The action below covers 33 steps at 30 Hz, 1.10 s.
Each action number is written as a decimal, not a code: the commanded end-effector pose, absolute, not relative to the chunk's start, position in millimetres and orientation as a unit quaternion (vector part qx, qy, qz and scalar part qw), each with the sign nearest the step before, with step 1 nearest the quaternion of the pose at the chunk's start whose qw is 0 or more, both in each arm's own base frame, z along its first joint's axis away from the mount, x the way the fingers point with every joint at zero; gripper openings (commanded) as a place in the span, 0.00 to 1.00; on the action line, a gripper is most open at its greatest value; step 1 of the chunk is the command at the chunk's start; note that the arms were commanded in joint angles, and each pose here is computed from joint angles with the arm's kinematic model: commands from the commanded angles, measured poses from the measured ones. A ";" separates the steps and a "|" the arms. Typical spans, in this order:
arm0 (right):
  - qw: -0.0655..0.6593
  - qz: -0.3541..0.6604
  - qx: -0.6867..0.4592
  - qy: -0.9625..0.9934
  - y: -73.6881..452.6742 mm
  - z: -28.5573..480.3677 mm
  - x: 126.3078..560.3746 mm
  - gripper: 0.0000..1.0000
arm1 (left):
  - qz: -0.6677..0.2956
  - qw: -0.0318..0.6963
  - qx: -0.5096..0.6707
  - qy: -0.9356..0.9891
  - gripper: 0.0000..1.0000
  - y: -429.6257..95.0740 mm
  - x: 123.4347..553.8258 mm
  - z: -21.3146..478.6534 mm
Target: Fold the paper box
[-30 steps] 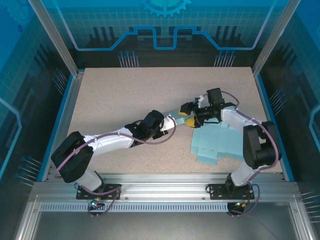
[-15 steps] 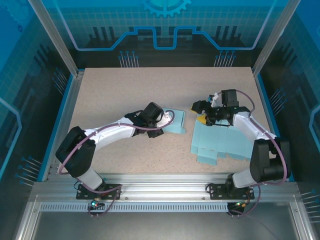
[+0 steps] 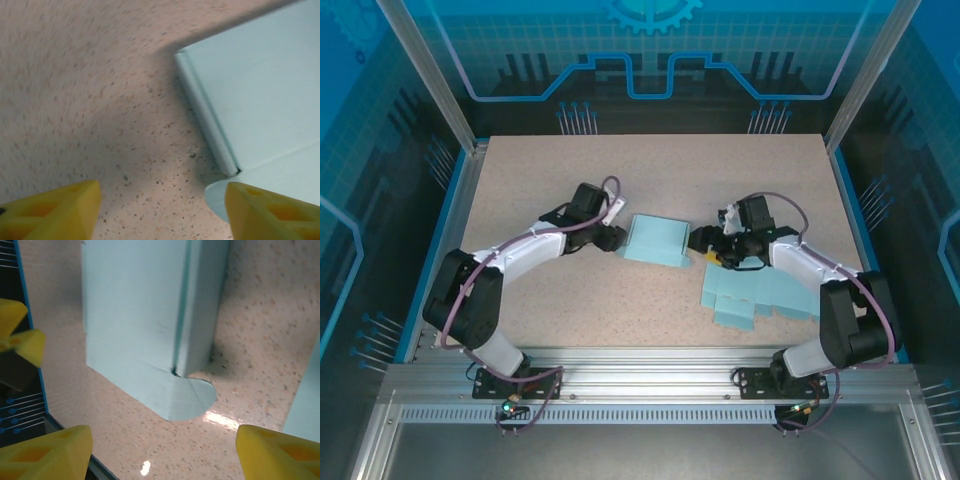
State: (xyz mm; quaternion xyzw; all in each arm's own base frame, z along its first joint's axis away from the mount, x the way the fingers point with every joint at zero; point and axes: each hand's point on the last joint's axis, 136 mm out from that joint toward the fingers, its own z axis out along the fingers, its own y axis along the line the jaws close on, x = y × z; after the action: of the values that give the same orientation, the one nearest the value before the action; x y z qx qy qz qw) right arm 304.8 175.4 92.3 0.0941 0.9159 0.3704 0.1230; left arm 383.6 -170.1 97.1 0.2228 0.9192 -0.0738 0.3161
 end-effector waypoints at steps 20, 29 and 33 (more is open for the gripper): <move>0.155 0.338 0.064 0.926 179.4 82.7 322.9 0.80 | -0.421 0.111 -0.111 0.893 0.90 -216.3 333.4 31.5; 0.222 0.285 0.009 0.933 174.9 102.6 381.1 0.81 | -0.484 0.087 -0.164 0.855 0.89 -252.4 297.1 24.6; 0.211 0.295 -0.010 0.932 187.8 93.6 406.6 0.74 | -0.502 0.081 -0.166 0.845 0.88 -273.6 285.8 23.7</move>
State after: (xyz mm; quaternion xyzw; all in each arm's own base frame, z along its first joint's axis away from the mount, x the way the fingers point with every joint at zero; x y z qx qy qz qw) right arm 398.0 185.2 105.7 0.0141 0.9260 0.3047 0.2224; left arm 332.2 -255.7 59.7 -0.1225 0.8369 -0.4961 0.1962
